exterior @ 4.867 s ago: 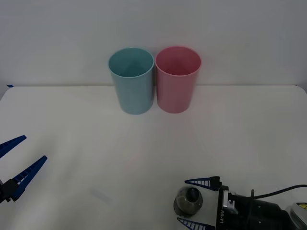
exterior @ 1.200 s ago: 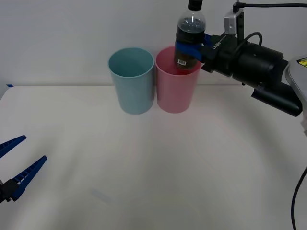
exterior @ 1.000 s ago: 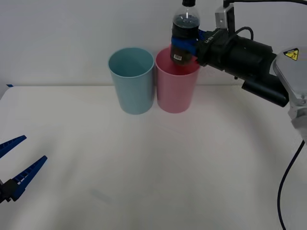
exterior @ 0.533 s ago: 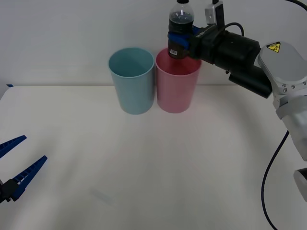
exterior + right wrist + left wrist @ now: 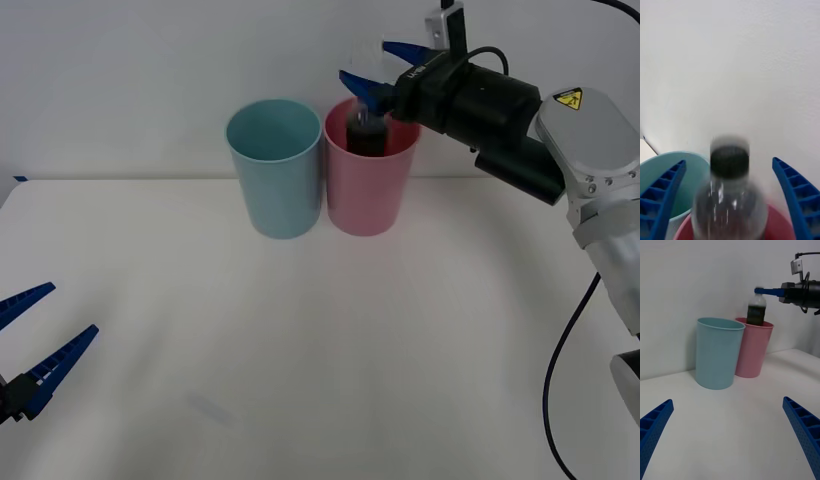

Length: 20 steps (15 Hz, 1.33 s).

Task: Grasp the object on the table and drop it into the matching bin: aluminum can to the light blue bin, PET bottle to the pink bin.

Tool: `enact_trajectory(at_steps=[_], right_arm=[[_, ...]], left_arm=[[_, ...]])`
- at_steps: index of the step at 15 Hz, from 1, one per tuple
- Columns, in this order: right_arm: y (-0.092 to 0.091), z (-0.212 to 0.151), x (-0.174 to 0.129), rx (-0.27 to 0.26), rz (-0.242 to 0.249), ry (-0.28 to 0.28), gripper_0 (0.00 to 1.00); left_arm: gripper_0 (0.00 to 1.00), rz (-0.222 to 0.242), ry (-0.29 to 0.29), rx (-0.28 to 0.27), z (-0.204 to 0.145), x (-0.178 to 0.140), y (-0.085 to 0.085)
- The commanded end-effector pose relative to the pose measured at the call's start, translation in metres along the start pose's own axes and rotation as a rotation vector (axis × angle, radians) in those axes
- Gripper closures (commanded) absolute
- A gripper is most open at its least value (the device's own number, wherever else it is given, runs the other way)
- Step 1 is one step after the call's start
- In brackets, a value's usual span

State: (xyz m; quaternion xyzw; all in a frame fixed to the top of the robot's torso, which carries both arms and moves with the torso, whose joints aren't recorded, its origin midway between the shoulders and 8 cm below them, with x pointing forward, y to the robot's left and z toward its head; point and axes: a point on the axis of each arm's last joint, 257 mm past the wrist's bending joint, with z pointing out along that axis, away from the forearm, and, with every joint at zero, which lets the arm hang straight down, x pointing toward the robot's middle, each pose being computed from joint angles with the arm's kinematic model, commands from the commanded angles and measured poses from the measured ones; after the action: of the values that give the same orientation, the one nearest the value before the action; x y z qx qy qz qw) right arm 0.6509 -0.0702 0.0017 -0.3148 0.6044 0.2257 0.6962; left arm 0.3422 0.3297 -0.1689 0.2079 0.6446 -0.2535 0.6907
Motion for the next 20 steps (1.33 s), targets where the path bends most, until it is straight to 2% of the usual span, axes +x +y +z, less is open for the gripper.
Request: enact_trajectory(at_steps=[1, 6, 9, 12, 15, 20], right_arm=[[0.008, -0.007, -0.002, -0.011, 0.004, -0.021, 0.00], [0.037, -0.058, 0.001, -0.040, -0.021, -0.065, 0.00], [0.063, -0.100, 0.004, -0.088, -0.011, -0.083, 0.00], [0.079, -0.145, 0.016, -0.123, 0.005, -0.067, 0.00], [0.085, -0.185, 0.030, -0.108, 0.016, -0.041, 0.00], [0.093, -0.244, 0.055, -0.117, -0.004, 0.013, 0.00]], left_arm=[[0.00, 0.000, 0.000, 0.000, 0.000, 0.000, 0.000], [0.00, 0.000, 0.000, 0.000, 0.000, 0.000, 0.000], [0.00, 0.000, 0.000, 0.000, 0.000, 0.000, 0.000], [0.00, 0.000, 0.000, 0.000, 0.000, 0.000, 0.000], [0.00, 0.000, 0.000, 0.000, 0.000, 0.000, 0.000], [0.00, 0.000, 0.000, 0.000, 0.000, 0.000, 0.000]])
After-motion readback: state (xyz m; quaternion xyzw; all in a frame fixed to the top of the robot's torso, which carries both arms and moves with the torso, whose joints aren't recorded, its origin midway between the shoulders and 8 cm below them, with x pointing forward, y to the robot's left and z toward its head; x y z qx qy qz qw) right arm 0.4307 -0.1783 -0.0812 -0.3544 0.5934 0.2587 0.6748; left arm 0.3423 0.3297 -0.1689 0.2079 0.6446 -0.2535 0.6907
